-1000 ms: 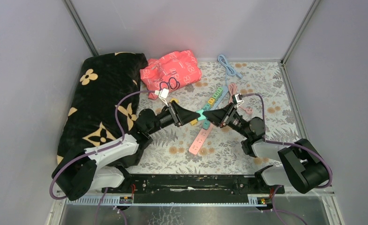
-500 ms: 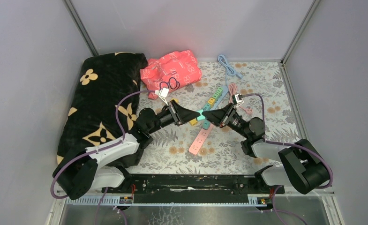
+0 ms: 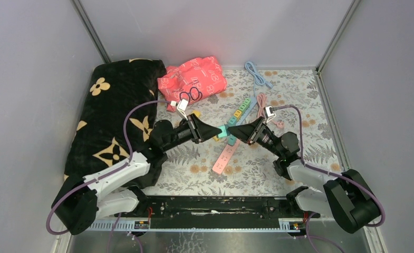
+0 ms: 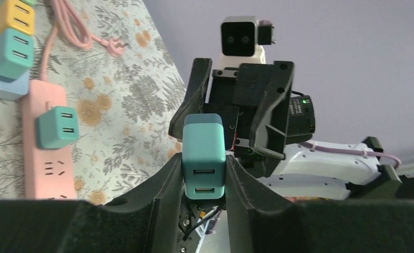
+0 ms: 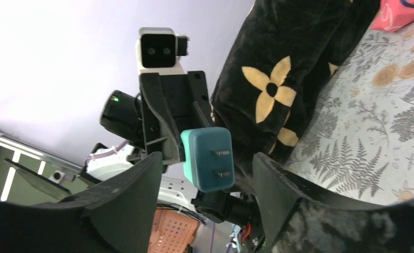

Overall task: Insert the plug
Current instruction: Adjust the plug.

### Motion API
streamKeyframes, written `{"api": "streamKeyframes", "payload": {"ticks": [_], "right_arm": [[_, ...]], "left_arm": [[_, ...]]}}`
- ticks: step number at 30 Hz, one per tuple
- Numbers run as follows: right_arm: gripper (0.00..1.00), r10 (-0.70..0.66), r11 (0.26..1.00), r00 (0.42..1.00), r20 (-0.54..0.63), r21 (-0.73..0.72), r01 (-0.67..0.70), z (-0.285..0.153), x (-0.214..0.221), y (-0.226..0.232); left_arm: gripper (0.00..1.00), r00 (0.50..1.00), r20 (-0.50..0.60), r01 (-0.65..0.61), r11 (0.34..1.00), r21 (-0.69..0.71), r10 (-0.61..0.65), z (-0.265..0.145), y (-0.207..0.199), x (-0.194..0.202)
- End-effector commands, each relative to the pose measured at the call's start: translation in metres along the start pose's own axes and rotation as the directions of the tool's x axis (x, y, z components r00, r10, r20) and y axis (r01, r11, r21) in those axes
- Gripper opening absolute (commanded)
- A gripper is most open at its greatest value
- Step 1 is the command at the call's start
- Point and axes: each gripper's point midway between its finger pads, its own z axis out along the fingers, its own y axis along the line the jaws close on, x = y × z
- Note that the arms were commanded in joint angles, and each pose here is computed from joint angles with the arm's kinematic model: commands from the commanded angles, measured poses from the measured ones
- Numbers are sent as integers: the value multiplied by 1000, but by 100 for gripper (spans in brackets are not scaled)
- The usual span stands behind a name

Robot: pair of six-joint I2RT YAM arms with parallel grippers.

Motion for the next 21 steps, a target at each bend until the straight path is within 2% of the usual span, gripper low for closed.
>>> {"api": "streamKeyframes", "payload": {"ticks": [1,8,15,21], "right_arm": [[74,-98,993,995,-2,61,98,-2,-1,-8],[76,-162,959,986,-34,231,165,-14,1,-39],[75,-212,900,975,-59,377,219,-30,0,-64],[73,-184,874,981,-56,448,190,-40,4,-83]], "left_arm": [[0,992,-6,-128,985,-115,128,-4,6,-14],[0,959,-177,-267,911,-315,220,-16,33,-9],[0,915,-331,-356,844,-402,229,-24,49,-5],[0,880,-426,-405,800,-443,209,-26,60,-1]]}}
